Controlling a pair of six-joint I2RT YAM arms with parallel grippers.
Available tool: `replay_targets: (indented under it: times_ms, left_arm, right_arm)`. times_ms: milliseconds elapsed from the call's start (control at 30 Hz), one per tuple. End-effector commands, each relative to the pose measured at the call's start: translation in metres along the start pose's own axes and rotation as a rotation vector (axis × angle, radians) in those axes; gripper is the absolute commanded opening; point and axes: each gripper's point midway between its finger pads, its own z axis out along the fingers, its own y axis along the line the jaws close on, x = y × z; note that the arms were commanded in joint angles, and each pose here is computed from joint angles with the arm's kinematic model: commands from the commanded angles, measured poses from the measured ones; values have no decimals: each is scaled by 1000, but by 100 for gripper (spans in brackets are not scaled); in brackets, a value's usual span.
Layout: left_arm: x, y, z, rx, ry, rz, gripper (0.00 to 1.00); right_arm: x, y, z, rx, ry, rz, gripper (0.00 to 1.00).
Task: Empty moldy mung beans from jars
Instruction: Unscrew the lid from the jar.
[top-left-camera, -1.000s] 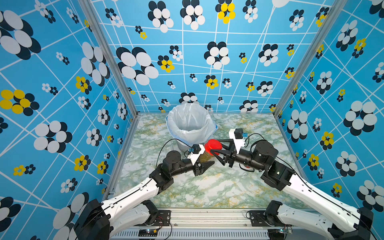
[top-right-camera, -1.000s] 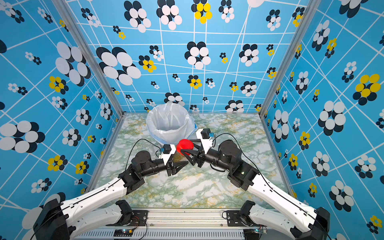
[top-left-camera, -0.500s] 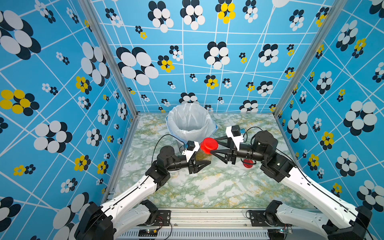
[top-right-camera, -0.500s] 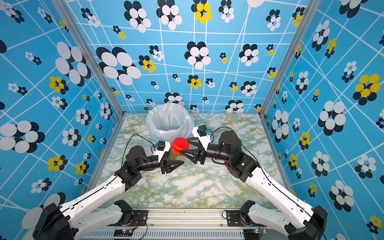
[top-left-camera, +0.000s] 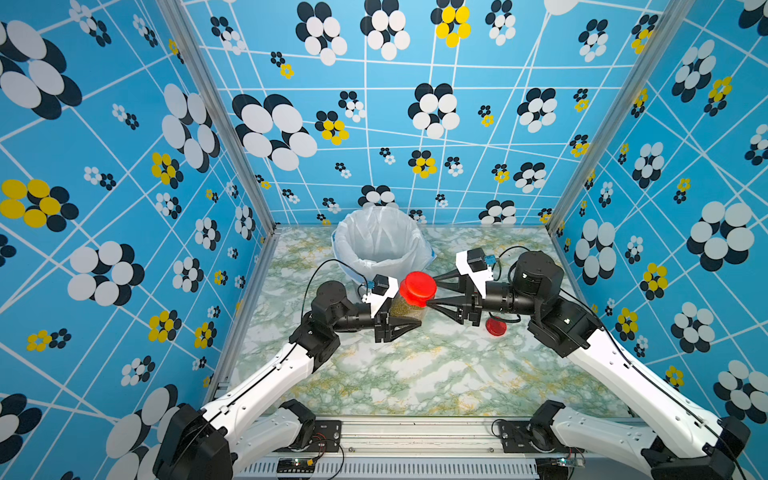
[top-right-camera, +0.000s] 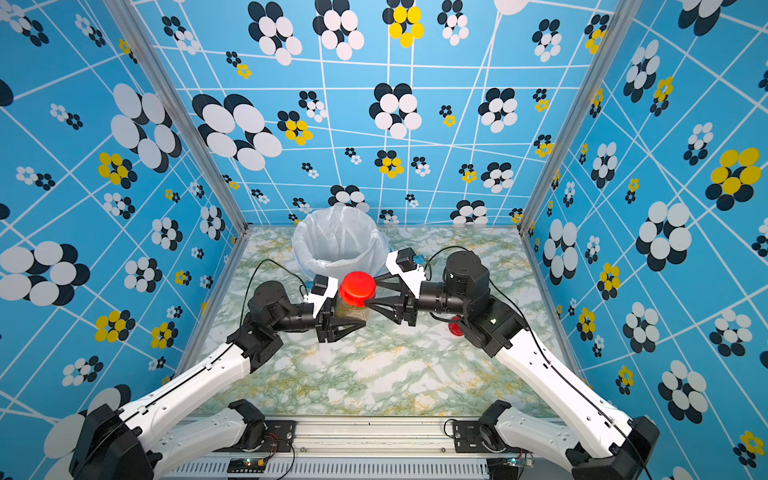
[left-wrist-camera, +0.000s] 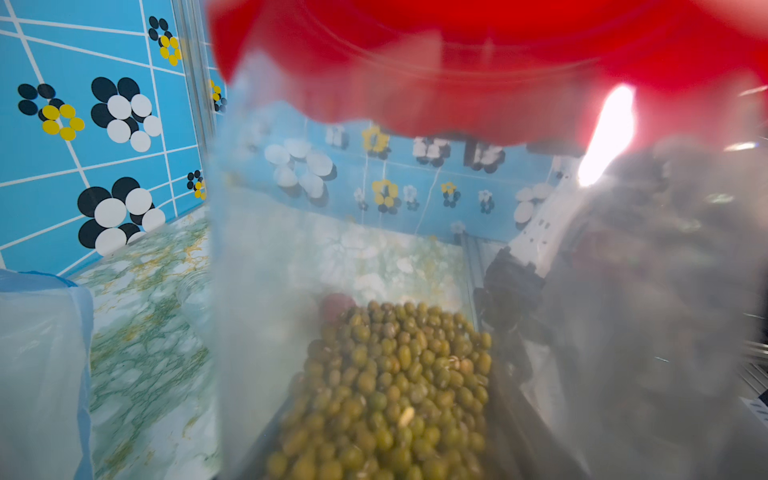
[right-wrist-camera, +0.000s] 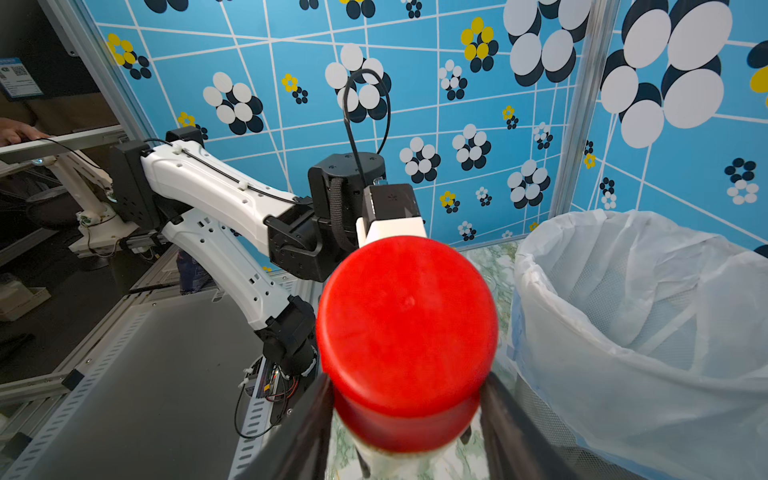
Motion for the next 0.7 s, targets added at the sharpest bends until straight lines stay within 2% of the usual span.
replay_targets:
  times_ms: [0,67,200,433,667]
  left_arm:
    - [-16,5,2,-33,-20,4,36]
    - [-15,5,4,-41,-5,8,36]
    - [-13,5,9,-51,17,21,35]
    - [-13,7,13,-53,19,27,35]
    - [-14,14,15,-88,11,41,34]
  right_arm:
    - [-7,15,5,-80,-22,70,65]
    - [-9,10,7,-61,-31,100,73]
    - [-11,1,12,-34,-59,129,76]
    - [-12,-9,22,-24,-79,176,76]
    - [-4,-10,34,-35,-62,189,69]
